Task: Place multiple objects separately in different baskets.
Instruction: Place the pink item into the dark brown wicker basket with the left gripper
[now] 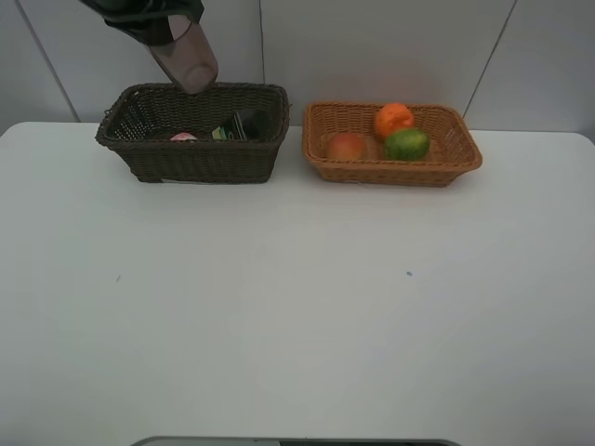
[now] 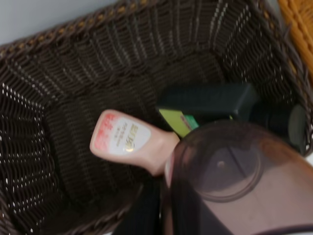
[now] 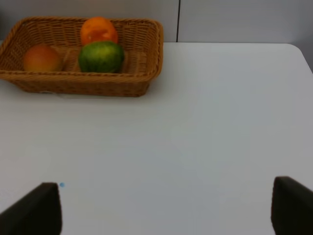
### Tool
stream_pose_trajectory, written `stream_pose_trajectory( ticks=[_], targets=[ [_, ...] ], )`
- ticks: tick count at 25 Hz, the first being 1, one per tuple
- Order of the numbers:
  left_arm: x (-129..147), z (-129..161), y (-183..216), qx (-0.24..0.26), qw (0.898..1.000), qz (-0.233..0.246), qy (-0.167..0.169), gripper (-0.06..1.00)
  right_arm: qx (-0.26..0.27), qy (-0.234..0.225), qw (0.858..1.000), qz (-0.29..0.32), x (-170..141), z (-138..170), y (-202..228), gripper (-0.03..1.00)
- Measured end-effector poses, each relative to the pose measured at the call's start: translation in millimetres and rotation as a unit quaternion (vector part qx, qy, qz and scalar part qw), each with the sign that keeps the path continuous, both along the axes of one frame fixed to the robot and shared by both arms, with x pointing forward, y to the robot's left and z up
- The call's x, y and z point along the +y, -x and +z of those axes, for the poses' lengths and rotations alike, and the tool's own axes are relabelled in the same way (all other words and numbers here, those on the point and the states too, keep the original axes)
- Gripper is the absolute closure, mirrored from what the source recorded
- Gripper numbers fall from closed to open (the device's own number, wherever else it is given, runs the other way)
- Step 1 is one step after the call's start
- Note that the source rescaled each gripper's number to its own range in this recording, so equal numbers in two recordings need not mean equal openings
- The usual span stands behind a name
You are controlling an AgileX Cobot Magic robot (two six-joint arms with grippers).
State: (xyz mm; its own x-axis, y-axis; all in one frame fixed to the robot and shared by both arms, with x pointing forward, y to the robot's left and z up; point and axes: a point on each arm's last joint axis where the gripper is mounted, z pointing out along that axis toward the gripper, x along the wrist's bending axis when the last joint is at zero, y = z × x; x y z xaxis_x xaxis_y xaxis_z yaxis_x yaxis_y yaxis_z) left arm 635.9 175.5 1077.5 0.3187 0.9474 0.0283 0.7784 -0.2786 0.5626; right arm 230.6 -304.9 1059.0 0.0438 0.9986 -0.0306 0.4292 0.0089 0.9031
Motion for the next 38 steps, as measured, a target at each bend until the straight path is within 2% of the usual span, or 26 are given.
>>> stream_pose_trajectory(
  ticks=[8,16,20,26,35,38],
  targets=[
    [-5.0,-23.8,-16.2,0.019,1.000,0.006,-0.004,0.94,0.000,0.000,1.000,0.000,0.0,0.0,0.0,0.13],
    [-5.1,-23.6,-23.7,-0.015,1.000,0.024,0.005,0.94,0.000,0.000,1.000,0.000,0.0,0.0,0.0,0.13],
    [-2.9,-34.8,-29.3,-0.006,0.999,0.046,0.007,0.94,0.000,0.000,1.000,0.000,0.0,0.0,0.0,0.13],
    [11.1,-57.2,-39.5,0.023,0.996,0.084,0.008,0.94,0.000,0.000,1.000,0.000,0.0,0.0,0.0,0.13],
    [37.3,-60.1,-48.9,0.013,0.993,0.116,0.014,0.94,0.000,0.000,1.000,0.000,0.0,0.0,0.0,0.13],
    [40.7,-68.9,-52.7,0.016,0.993,0.117,0.005,0.94,0.000,0.000,1.000,0.000,0.0,0.0,0.0,0.13]
  ],
)
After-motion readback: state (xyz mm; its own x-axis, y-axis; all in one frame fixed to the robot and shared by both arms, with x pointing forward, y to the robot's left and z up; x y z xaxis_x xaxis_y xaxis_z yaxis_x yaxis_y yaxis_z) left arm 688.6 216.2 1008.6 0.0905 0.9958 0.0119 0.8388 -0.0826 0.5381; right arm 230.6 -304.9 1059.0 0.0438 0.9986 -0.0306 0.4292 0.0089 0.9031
